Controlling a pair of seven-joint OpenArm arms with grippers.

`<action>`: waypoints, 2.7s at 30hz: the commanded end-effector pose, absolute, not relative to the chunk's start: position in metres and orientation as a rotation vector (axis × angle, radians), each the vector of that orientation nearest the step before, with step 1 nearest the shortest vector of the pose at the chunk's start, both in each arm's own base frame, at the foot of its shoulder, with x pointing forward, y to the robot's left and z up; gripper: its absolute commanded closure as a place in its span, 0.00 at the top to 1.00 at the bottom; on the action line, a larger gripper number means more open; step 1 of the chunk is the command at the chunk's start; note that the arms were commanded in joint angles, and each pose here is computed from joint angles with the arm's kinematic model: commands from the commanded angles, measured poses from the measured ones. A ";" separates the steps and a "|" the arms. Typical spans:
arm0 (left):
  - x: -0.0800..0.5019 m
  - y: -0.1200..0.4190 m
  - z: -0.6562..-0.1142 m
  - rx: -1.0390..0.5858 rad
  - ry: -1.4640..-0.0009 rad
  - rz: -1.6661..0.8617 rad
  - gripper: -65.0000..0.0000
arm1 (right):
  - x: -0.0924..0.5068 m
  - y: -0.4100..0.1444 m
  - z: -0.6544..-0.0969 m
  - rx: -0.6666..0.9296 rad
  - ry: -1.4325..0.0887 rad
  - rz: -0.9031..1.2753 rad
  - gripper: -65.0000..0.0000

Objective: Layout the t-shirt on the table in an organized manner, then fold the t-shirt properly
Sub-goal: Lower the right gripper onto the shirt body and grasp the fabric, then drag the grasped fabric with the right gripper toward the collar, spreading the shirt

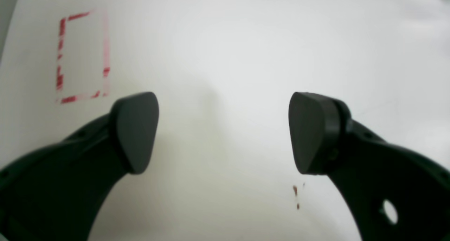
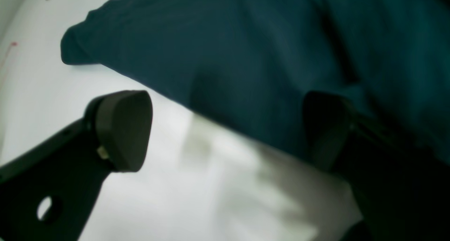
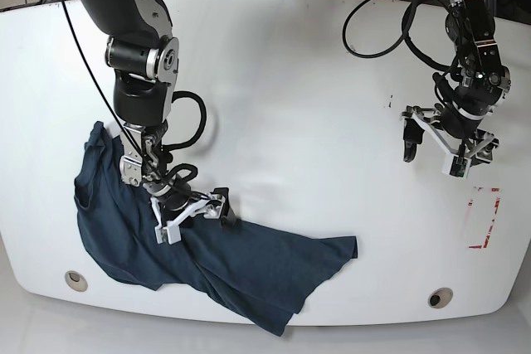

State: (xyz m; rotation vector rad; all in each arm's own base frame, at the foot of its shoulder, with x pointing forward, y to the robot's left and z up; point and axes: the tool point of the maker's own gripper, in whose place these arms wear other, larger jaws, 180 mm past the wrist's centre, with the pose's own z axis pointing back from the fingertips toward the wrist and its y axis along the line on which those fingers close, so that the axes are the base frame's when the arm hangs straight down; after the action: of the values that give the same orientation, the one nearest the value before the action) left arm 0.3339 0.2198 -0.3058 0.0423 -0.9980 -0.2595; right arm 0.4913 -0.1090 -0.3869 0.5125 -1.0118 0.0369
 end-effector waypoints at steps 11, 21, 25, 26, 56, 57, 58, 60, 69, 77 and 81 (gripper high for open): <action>0.331 0.219 -0.296 0.047 -1.035 -0.271 0.84 | 0.490 -0.096 -0.398 0.504 -1.029 0.092 1.00; 0.331 0.219 -0.296 0.047 -1.035 -0.271 0.84 | 0.476 -0.084 -0.414 0.503 -0.975 0.136 0.57; 0.331 0.219 -0.296 0.047 -1.035 -0.271 0.84 | 0.469 -0.087 -0.420 0.484 -0.944 0.155 0.54; 0.331 0.219 -0.296 0.047 -1.035 -0.271 0.84 | 0.462 -0.085 -0.425 0.471 -0.921 0.181 0.55; 0.333 0.217 -0.297 0.040 -1.034 -0.273 0.84 | 0.450 -0.101 -0.326 0.159 -1.051 0.492 0.55; 0.333 0.217 -0.297 0.040 -1.034 -0.273 0.84 | 0.453 -0.104 -0.327 0.159 -1.050 0.481 0.55; 0.333 0.216 -0.297 0.039 -1.033 -0.274 0.84 | 0.462 -0.123 -0.326 0.145 -1.050 0.448 0.55; 0.333 0.216 -0.297 0.039 -1.033 -0.274 0.84 | 0.471 -0.138 -0.327 0.142 -1.048 0.419 0.55; 0.332 0.216 -0.298 0.039 -1.030 -0.274 0.84 | 0.501 -0.165 -0.359 0.259 -1.029 0.296 0.60; 0.332 0.216 -0.298 0.039 -1.032 -0.274 0.84 | 0.505 -0.192 -0.390 0.227 -1.060 0.096 0.86; 0.332 0.216 -0.298 0.039 -1.031 -0.275 0.84 | 0.505 -0.189 -0.395 0.191 -1.059 0.130 0.87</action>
State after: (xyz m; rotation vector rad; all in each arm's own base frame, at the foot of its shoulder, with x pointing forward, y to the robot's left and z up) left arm 0.3251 0.2151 -0.3137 0.0310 -0.9756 -0.2680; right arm 0.4884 -0.1852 -0.4151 0.2237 -1.0230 0.0955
